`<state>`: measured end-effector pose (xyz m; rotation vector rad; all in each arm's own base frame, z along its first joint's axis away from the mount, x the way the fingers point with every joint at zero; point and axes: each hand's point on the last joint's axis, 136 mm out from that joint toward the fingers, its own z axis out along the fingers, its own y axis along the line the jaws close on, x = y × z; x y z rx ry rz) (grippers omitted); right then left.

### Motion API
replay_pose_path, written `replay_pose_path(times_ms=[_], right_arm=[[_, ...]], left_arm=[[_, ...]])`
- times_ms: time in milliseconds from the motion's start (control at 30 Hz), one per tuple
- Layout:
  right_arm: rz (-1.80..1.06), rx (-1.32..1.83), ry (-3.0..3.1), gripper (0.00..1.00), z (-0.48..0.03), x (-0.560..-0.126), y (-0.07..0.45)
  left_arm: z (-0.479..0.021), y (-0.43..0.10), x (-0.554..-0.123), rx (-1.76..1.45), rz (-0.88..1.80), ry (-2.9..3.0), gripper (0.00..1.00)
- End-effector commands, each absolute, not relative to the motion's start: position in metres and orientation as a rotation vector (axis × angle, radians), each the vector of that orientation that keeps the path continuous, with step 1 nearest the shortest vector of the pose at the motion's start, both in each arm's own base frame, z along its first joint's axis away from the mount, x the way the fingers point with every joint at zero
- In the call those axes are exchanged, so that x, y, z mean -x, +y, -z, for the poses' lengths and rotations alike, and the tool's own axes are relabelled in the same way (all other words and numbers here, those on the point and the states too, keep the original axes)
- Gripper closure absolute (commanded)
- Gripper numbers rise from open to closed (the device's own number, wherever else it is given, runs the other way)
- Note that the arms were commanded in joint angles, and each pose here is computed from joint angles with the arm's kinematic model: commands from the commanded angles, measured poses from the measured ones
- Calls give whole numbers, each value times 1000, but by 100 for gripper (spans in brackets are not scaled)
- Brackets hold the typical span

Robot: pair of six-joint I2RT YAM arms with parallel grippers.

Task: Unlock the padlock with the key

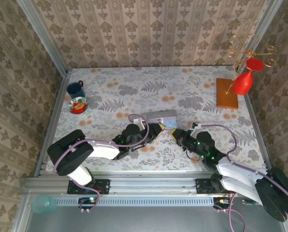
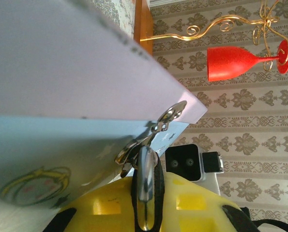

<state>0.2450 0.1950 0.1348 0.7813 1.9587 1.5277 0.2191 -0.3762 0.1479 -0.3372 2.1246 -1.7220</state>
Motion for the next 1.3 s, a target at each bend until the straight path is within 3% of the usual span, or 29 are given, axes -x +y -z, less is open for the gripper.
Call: replay_pose_path(times_ms=[0,1267], right_arm=[[-1530,-791,1900,100,-151,-250,192],[-1575,-755,1917,100,-155,-261,210]], left_arm=[[-184,-384,-224,309,1822,1983,98],[-193,-395,-222,280,1888,1945,98]])
